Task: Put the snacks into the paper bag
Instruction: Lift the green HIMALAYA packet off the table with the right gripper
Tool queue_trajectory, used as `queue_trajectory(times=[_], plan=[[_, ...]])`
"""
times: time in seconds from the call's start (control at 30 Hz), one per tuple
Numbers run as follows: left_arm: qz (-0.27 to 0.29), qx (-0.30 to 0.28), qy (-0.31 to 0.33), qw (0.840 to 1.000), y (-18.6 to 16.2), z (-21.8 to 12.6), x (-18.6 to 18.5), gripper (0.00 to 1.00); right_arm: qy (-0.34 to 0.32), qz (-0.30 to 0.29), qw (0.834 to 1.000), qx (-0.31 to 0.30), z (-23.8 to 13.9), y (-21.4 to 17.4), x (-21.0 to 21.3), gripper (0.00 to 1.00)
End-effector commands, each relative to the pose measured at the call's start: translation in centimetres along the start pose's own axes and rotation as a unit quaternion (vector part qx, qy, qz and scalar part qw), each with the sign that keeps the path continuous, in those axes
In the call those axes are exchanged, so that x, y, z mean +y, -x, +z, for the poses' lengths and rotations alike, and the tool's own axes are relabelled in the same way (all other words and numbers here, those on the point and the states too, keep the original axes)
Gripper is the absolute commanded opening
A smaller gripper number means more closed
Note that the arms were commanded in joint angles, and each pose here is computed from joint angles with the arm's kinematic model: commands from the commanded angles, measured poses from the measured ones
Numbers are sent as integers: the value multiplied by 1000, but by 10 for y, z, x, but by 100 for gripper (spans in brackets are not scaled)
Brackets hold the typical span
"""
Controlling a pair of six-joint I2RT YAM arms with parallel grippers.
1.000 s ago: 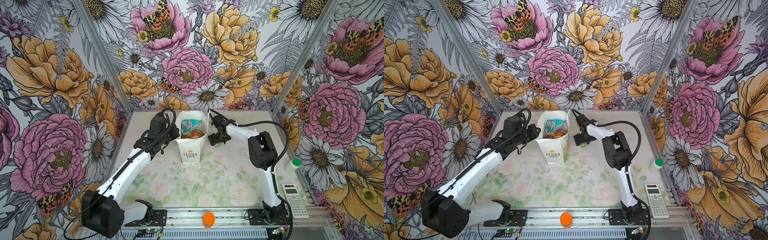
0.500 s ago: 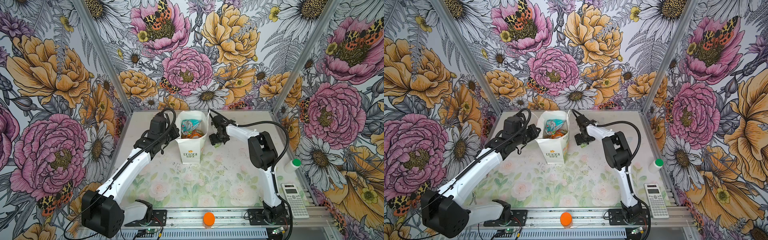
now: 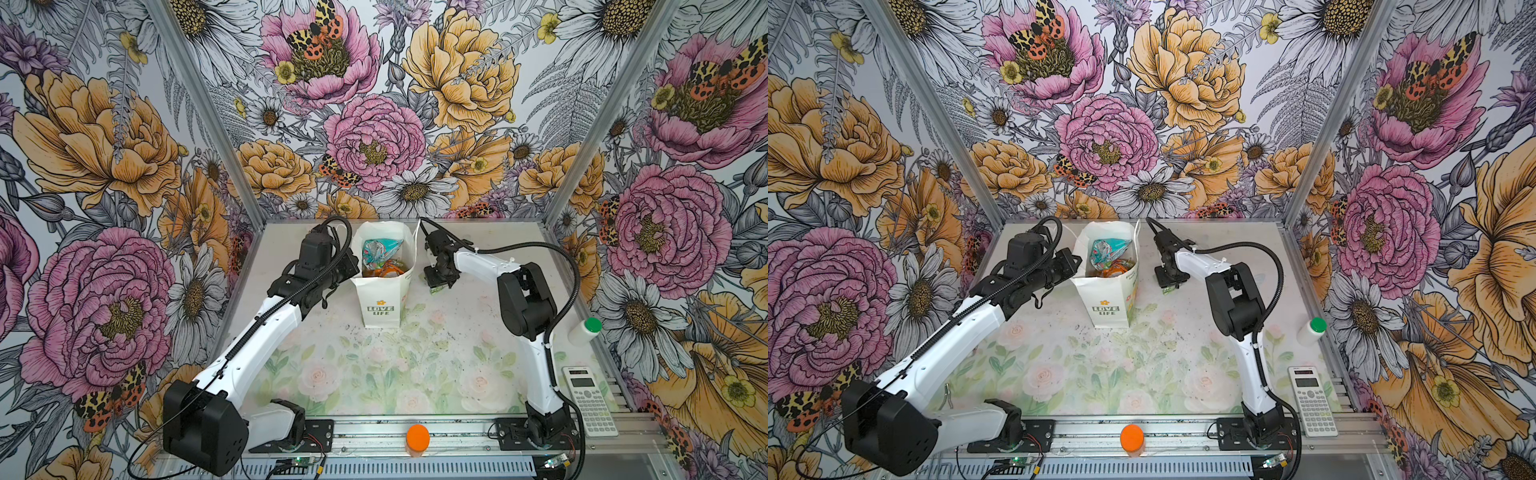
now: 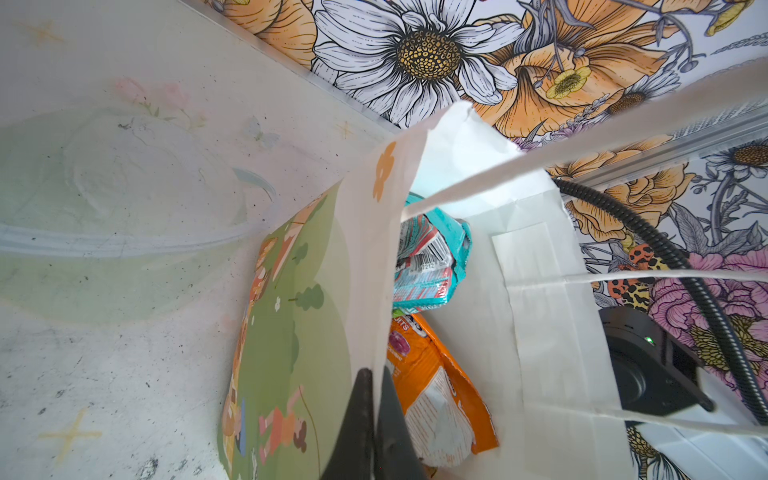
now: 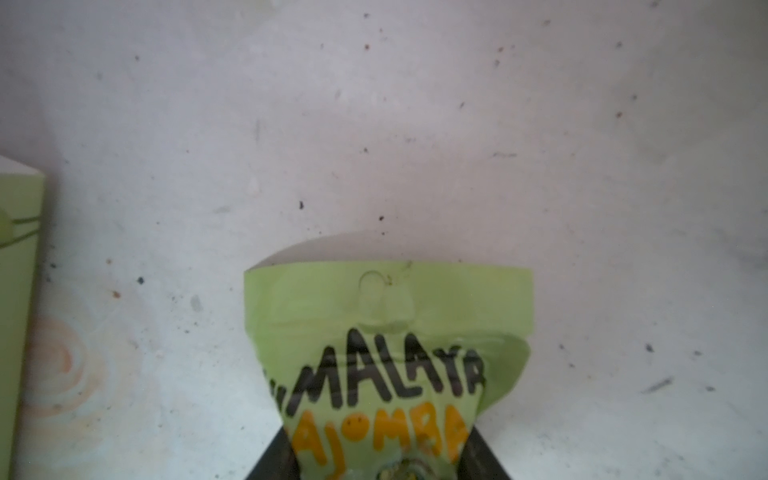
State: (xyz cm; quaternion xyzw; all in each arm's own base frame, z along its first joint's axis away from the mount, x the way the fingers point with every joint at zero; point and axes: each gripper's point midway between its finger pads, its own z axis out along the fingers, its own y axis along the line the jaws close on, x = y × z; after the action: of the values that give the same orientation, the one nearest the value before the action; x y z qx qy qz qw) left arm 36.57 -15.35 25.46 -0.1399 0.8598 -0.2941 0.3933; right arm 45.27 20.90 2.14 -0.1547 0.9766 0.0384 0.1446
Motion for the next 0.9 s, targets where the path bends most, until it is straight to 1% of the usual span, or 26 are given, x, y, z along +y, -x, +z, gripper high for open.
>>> queue_trajectory(times=[0.0, 0.2, 0.37, 0.7, 0.87], plan=[[5, -20, -19, 1000, 13, -10, -11, 0, 8, 8, 999, 32, 7, -20, 3, 41], [3, -29, -16, 999, 15, -16, -7, 0, 18, 14, 999, 28, 3, -18, 6, 37], [2, -25, -16, 1000, 14, -14, -6, 0, 21, 18, 999, 25, -4, -18, 7, 33], [2, -24, -14, 1000, 13, -13, -5, 0, 30, 23, 999, 8, -21, -13, 9, 29], [2, -24, -14, 1000, 13, -13, -4, 0, 38, 27, 999, 2, -30, -12, 11, 28]])
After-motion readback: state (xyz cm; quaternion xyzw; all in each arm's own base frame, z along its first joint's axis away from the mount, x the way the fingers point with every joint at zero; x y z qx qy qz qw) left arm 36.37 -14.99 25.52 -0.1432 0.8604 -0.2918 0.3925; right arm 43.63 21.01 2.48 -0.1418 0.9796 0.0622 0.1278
